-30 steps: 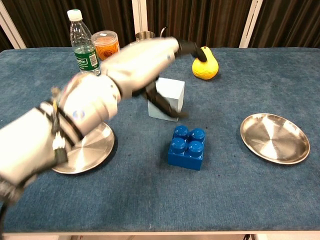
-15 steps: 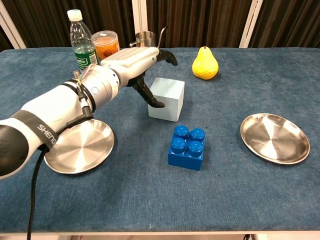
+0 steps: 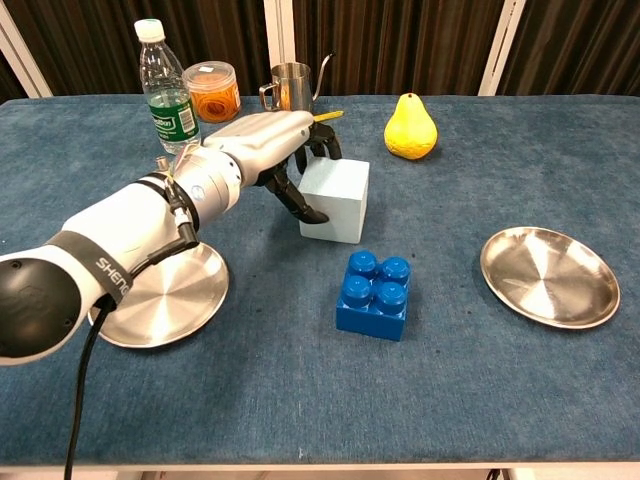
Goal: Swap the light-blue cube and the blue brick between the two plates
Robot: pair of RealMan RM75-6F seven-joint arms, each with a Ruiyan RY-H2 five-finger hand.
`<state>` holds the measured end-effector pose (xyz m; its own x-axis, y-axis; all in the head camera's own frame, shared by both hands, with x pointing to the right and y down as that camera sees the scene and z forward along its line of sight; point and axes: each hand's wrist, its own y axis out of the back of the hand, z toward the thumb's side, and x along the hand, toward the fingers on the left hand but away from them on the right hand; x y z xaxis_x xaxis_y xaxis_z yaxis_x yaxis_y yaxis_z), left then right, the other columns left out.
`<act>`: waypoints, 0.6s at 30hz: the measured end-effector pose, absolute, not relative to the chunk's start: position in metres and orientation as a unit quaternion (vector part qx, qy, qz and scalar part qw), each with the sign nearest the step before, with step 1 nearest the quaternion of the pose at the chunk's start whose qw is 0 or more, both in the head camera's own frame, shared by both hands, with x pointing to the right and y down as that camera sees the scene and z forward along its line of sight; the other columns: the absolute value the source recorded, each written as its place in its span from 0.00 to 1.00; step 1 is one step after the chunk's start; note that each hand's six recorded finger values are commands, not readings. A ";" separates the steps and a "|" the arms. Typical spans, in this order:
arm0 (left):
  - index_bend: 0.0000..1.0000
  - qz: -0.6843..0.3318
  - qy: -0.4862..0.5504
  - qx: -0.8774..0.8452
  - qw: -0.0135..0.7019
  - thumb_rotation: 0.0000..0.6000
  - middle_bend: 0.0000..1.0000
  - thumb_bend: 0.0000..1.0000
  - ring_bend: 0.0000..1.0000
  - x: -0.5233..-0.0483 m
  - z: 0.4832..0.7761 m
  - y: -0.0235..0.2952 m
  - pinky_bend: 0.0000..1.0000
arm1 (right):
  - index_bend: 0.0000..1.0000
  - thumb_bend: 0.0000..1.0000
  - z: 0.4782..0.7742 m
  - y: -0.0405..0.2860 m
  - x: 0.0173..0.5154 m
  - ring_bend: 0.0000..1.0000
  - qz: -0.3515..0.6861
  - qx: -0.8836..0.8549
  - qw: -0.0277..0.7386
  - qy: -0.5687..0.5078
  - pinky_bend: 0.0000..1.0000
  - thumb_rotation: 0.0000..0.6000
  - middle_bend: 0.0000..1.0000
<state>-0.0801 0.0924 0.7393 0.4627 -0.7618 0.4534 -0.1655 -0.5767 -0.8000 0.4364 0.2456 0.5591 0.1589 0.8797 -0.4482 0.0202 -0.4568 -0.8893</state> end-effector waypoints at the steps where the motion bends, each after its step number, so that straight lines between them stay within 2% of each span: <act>1: 0.62 -0.420 0.299 -0.781 0.352 1.00 0.62 0.22 0.40 -0.080 0.736 0.093 0.11 | 0.00 0.20 0.560 0.246 0.436 0.00 0.550 -0.653 0.391 -0.344 0.00 1.00 0.00; 5: 0.62 -0.395 0.307 -0.787 0.362 1.00 0.62 0.21 0.40 -0.082 0.713 0.097 0.11 | 0.00 0.20 0.560 0.246 0.437 0.00 0.552 -0.653 0.390 -0.342 0.00 1.00 0.00; 11: 0.62 -0.362 0.306 -0.792 0.384 1.00 0.62 0.22 0.40 -0.108 0.662 0.114 0.11 | 0.00 0.20 0.559 0.247 0.436 0.00 0.553 -0.651 0.393 -0.341 0.00 1.00 0.00; 14: 0.62 -0.371 0.293 -0.787 0.396 1.00 0.62 0.23 0.40 -0.140 0.643 0.129 0.11 | 0.00 0.20 0.559 0.249 0.434 0.00 0.552 -0.650 0.396 -0.338 0.00 1.00 0.00; 18: 0.62 -0.412 0.273 -0.770 0.403 1.00 0.62 0.23 0.40 -0.195 0.640 0.155 0.11 | 0.00 0.20 0.560 0.252 0.429 0.00 0.550 -0.653 0.400 -0.333 0.00 1.00 0.00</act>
<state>-0.1946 0.1552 0.6400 0.5113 -0.7524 0.4153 -0.0885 -0.5268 -0.8454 0.4291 0.2524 0.5601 0.1734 0.8746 -0.4527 -0.0057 -0.4588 -0.8885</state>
